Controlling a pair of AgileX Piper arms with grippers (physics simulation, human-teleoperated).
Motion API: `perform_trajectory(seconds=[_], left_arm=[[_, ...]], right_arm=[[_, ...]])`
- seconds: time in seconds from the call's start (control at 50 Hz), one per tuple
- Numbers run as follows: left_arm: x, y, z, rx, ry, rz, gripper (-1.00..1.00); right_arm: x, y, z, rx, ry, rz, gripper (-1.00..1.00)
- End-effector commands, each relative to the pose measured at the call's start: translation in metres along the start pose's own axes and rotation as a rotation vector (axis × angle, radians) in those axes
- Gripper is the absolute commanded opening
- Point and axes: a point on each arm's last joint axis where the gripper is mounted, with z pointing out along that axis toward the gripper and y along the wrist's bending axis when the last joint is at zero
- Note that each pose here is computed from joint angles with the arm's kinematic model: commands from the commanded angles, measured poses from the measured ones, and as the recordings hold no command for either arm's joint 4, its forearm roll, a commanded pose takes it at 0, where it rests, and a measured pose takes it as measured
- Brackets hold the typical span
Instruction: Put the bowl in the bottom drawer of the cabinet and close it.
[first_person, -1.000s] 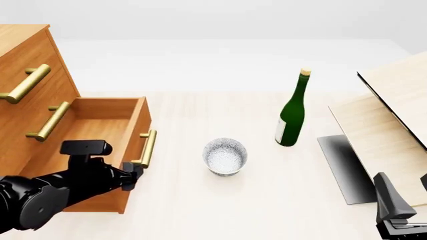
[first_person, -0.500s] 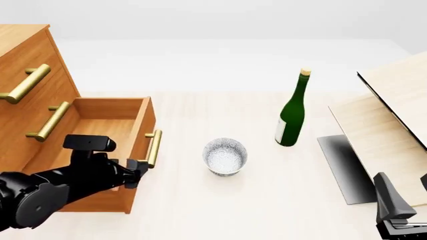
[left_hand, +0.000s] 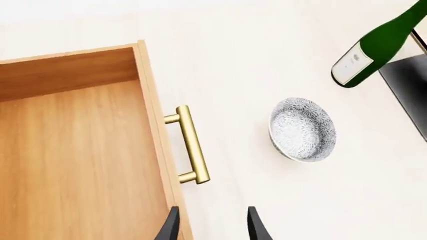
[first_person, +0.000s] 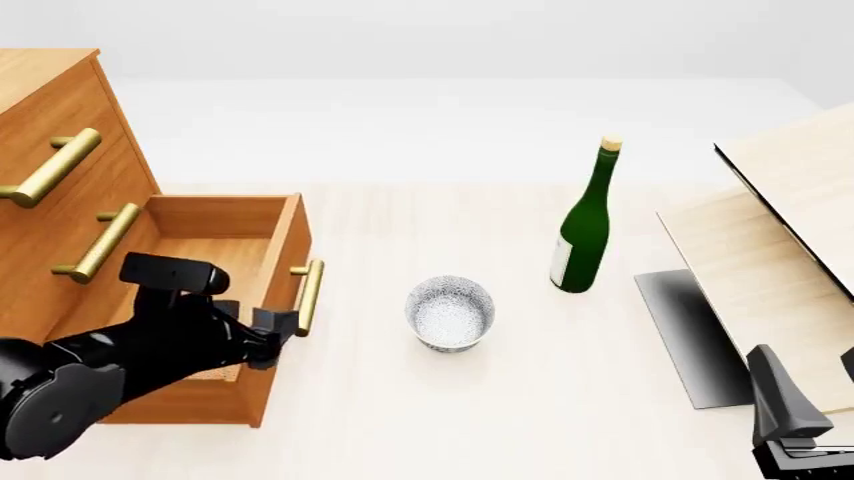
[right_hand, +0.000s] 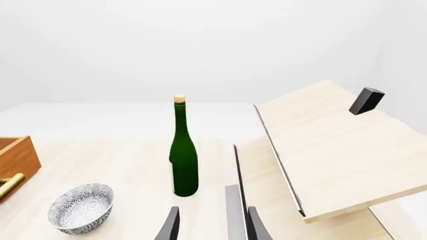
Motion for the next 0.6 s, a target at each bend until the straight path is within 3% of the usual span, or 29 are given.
perform_trajectory(seconds=[0.02,0.6], left_arm=[[-0.010,-0.002,-0.009,0.009,-0.038,0.031,1.00],[-0.026,-0.005,-0.031,0.022,-0.125,0.064,1.00]], right_arm=[[0.000,0.000,0.000,0.000,0.000,0.000,1.00],[0.000,0.000,0.000,0.000,0.000,0.000,1.00]])
